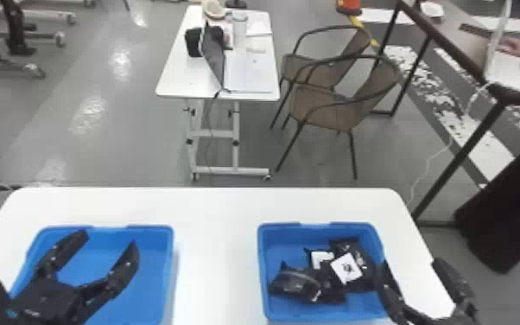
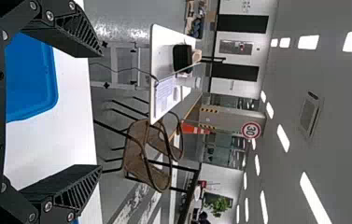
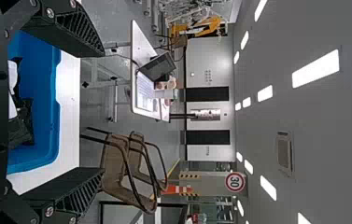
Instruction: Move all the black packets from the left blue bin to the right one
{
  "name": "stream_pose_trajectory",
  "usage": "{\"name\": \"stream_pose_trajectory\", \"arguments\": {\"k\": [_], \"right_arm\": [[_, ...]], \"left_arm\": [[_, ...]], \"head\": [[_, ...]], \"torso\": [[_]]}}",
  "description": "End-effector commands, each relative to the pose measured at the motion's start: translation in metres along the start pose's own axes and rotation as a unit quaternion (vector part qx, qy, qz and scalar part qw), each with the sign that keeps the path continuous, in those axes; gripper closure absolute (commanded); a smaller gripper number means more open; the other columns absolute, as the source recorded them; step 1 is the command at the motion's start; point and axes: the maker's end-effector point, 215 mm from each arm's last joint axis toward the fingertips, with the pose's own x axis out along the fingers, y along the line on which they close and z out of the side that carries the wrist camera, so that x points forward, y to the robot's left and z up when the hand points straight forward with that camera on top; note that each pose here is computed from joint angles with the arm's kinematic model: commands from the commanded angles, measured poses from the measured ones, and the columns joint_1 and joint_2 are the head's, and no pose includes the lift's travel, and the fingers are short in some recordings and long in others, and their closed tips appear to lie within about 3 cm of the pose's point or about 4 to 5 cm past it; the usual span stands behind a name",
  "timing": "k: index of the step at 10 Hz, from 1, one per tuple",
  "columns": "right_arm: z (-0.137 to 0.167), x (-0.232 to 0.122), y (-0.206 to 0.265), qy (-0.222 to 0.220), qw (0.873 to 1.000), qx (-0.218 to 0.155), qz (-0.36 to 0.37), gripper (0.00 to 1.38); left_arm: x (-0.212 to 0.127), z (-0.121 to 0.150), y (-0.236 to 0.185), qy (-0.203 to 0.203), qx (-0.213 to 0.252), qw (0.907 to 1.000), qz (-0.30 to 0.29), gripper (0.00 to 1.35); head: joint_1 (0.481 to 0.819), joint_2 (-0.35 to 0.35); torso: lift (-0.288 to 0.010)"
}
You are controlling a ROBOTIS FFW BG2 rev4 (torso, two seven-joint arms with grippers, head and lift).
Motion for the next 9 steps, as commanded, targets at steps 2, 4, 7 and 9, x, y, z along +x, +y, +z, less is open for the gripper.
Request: {"name": "stream_pose_trajectory", "arguments": {"k": [2, 4, 7, 9], "right_arm": [[0.0000, 0.0002, -0.0001, 0.000, 1.000, 0.001, -0.001, 0.14], [-0.0002, 0.0006, -0.0003, 0.000, 1.000, 0.001, -0.001, 0.14], [-0.0008, 0.0021, -0.0007, -0.001, 1.000, 0.003, -0.001, 0.14], [-0.0004, 0.0031, 0.0005, -0.002, 1.000, 0.004, -0.001, 0.14]], "left_arm": [[0.0008, -0.0003, -0.0005, 0.000, -0.002, 1.0000, -0.001, 0.18], [0.0012, -0.0012, -0.0016, 0.001, -0.003, 1.0000, -0.001, 0.18], [0.0037, -0.0006, -0.0010, 0.004, -0.002, 1.0000, -0.006, 0.18], [0.0048, -0.0005, -0.0021, 0.003, -0.004, 1.0000, -0.009, 0.18]], "head": [[0.695, -0.116], [0.695, -0.118], [0.695, -0.120], [0.695, -0.120]], "torso": [[0.000], [0.000], [0.000], [0.000]]}}
